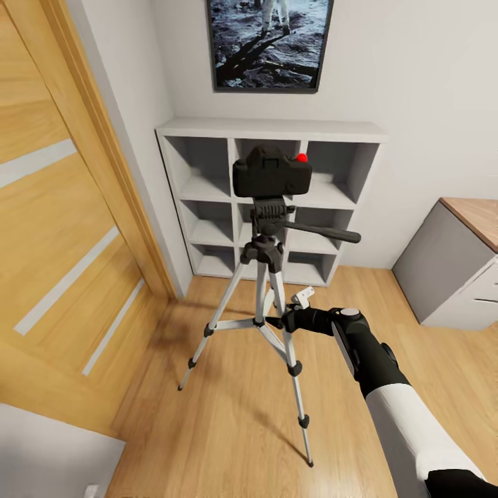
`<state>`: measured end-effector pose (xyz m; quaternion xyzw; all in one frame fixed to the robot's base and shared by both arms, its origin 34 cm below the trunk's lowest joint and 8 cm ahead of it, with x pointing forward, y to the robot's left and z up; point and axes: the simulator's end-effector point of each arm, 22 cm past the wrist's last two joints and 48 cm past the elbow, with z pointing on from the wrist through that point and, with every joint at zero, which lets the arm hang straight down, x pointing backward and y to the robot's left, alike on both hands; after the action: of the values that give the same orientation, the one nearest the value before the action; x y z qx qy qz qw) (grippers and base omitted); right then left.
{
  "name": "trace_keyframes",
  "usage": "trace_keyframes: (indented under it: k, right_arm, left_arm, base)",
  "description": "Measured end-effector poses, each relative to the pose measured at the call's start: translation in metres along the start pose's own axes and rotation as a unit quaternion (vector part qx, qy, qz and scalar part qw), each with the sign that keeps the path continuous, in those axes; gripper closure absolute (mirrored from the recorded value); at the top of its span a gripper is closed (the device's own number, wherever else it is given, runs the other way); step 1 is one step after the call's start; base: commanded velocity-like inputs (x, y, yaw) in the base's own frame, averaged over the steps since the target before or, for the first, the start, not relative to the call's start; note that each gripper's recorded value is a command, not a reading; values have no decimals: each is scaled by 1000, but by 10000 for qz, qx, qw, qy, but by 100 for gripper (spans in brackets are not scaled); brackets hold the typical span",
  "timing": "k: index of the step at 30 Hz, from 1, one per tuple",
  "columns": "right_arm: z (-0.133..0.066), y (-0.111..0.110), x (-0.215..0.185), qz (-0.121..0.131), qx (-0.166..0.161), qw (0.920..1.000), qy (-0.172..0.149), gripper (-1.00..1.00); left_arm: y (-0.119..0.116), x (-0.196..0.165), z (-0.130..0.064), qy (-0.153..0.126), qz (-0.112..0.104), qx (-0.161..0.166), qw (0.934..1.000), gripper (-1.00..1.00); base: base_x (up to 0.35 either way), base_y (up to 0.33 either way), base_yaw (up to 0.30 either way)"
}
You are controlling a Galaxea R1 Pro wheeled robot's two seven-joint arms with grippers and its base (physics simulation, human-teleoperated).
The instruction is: Attach the digital camera to the camera tripod in the bedroom.
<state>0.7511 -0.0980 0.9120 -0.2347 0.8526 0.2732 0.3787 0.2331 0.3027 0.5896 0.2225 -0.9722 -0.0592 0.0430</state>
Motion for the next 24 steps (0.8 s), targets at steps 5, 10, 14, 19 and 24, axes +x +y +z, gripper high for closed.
trace_keyframes:
  k: [5, 10, 14, 19, 24]
  right_arm:
    - [0, -1, 0, -5, 23, 10000, -9, -100]
    - [0, -2, -1, 3, 37, 10000, -12, -100]
    - [0, -2, -1, 1, 36, 10000, -13, -100]
    - [0, -2, -1, -4, 26, 10000, -11, -100]
    - [-1, -1, -1, -29, 15, 10000, -8, -100]
  left_arm:
    - [0, 0, 0, 0, 3, 2, 10000, -100]
    - [1, 0, 0, 0, 1, -3, 10000, -100]
    - [1, 0, 0, 0, 2, -6, 10000, -100]
    - [0, 0, 0, 4, 4, -2, 10000, -100]
    - [0, 0, 0, 4, 4, 0, 10000, -100]
  base:
    - [-12, -9, 0]
    - [-1, -1, 0]
    - [-8, -2, 0]
    - [-146, -68, 0]
    - [-222, -119, 0]
